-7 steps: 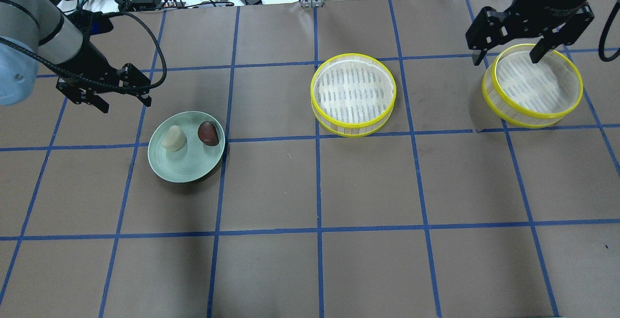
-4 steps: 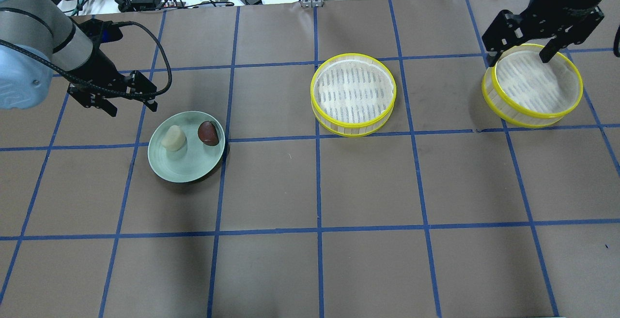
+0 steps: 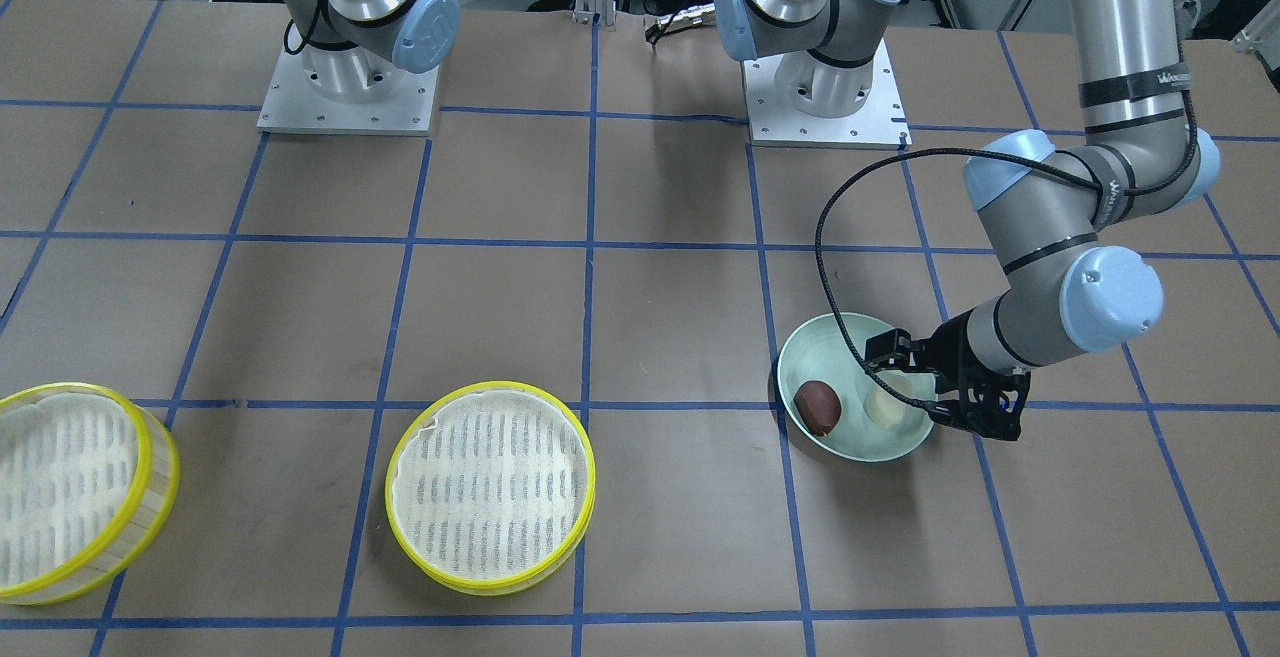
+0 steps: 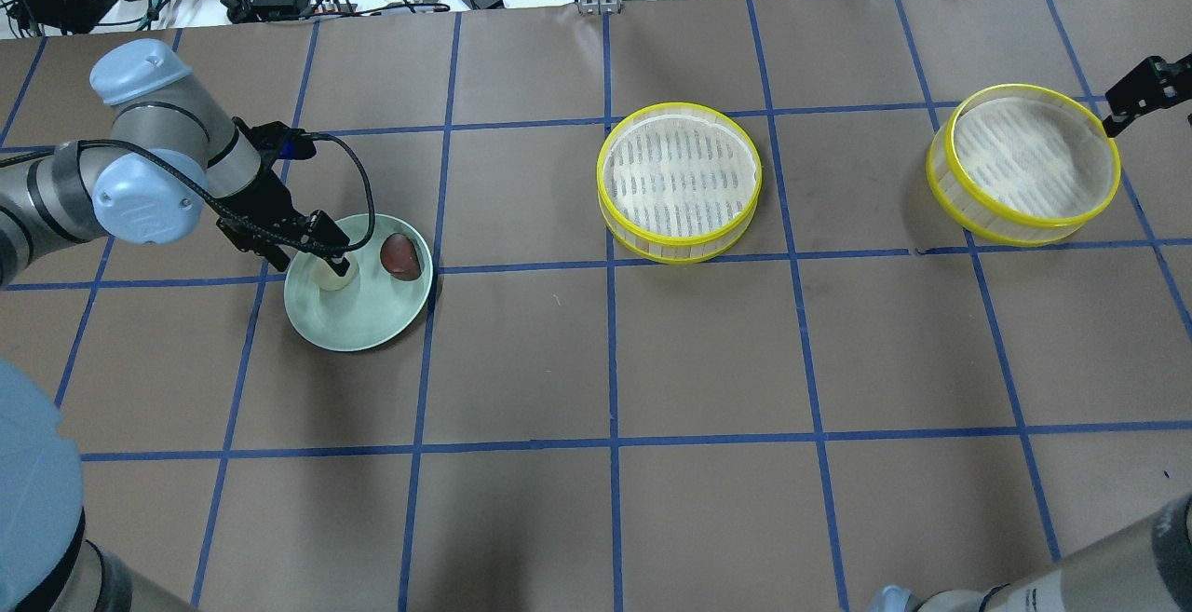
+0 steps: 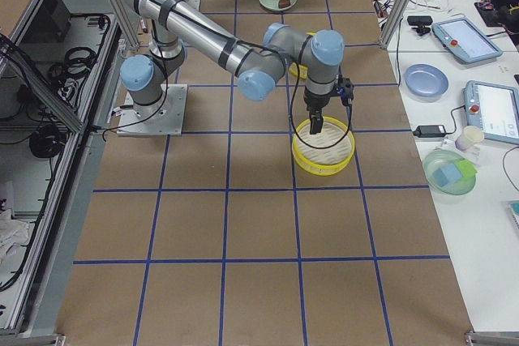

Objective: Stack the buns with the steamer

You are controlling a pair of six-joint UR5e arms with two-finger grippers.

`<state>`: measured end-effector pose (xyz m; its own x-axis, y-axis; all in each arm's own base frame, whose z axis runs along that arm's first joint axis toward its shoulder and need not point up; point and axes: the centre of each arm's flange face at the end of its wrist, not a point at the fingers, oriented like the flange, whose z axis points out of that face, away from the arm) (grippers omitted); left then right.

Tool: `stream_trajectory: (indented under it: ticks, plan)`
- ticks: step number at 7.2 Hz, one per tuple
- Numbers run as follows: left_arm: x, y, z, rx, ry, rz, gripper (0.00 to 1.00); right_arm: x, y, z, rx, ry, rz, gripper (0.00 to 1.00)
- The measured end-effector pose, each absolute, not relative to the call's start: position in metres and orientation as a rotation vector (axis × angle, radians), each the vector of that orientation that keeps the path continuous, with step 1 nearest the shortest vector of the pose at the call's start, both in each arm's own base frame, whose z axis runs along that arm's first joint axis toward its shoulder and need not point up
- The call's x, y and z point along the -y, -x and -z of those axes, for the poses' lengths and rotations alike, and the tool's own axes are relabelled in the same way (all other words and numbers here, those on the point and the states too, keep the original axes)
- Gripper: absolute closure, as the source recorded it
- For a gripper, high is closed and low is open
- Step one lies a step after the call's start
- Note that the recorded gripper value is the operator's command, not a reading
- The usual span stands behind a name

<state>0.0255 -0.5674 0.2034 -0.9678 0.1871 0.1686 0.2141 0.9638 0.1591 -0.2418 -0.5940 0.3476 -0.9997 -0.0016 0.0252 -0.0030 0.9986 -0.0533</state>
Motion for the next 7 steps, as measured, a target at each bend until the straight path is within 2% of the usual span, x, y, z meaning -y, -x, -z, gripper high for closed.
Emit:
stream_trajectory:
  ticks: [1,2,3,5,6,7]
  plan:
    - [0.567,-0.025,-0.194,2.955,0.301,0.279,0.24,0.601,0.262,-0.326,3.107,0.000,-0.098,0.00]
    - [0.567,-0.025,-0.189,2.951,0.299,0.287,0.50,0.609,0.277,-0.302,3.103,-0.020,-0.101,0.00]
    - [0.568,-0.025,-0.186,2.949,0.296,0.291,0.99,0.615,0.287,-0.280,3.101,-0.038,-0.094,0.00]
    - [0.573,-0.027,-0.189,2.957,0.291,0.280,1.00,0.624,0.299,-0.250,3.080,-0.052,-0.095,0.18]
    - [0.580,-0.029,-0.198,2.971,0.294,0.250,1.00,0.626,0.301,-0.239,3.081,-0.057,-0.086,0.23]
    - [0.591,-0.032,-0.216,2.993,0.299,0.195,1.00,0.629,0.303,-0.230,3.083,-0.058,-0.083,0.39]
